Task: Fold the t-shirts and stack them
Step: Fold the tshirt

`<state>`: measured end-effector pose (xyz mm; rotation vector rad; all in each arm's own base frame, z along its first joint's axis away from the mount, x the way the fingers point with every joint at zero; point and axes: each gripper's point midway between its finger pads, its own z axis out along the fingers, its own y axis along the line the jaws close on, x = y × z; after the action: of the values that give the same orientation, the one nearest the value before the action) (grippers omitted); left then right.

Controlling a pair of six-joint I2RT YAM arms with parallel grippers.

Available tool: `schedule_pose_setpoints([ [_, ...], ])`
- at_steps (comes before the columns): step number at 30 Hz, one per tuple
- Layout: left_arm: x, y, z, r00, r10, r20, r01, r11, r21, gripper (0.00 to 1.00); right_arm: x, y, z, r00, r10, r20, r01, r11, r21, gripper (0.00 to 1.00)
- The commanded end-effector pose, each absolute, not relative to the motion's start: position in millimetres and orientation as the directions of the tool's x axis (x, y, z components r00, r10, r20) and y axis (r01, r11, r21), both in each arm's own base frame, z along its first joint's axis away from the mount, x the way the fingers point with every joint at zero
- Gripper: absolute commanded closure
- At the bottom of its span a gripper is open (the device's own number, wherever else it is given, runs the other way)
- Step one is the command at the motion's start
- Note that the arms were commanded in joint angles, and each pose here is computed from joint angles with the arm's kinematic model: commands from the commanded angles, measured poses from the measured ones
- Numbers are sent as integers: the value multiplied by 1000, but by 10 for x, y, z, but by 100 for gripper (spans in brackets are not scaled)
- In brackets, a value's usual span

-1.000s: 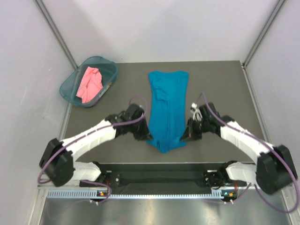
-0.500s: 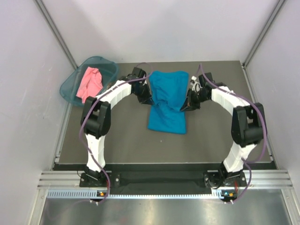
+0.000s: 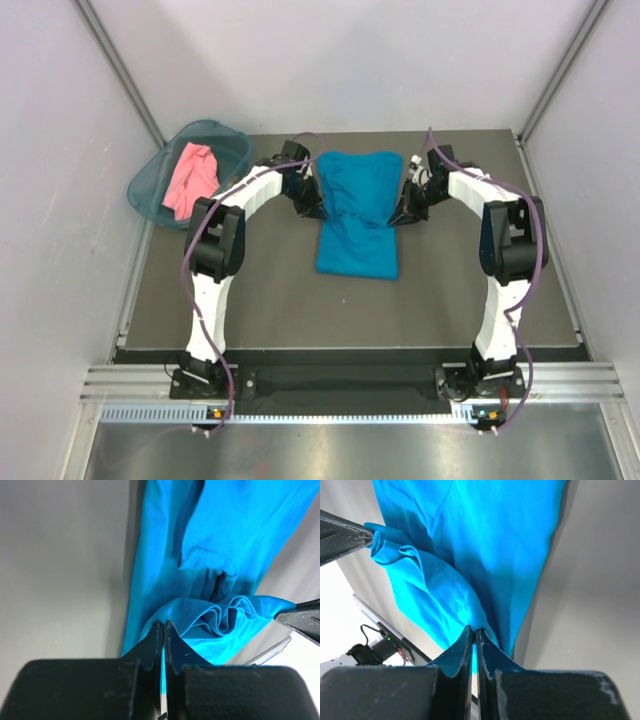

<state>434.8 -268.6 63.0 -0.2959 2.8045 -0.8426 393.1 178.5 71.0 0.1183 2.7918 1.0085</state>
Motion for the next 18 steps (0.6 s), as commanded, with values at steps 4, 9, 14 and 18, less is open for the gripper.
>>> schedule_pose_setpoints([
  [4, 4548, -2723, 744, -954, -258, -152, -119, 791, -600, 100, 4185, 1757, 868, -975, 128, -182, -27, 743, 668, 99],
  [9, 4651, -2756, 705, -952, -270, -146, -128, 781, -612, 100, 4273, 1732, 801, -977, 130, -168, -18, 739, 673, 94],
  [14, 4770, -2690, 710, -939, -296, -177, -144, 802, -579, 85, 4419, 1682, 754, -973, 141, -181, -16, 744, 668, 83],
  [18, 4919, -2518, 901, -905, -324, -277, -140, 840, -524, 66, 4613, 1587, 772, -964, 183, -192, 11, 752, 659, 63],
])
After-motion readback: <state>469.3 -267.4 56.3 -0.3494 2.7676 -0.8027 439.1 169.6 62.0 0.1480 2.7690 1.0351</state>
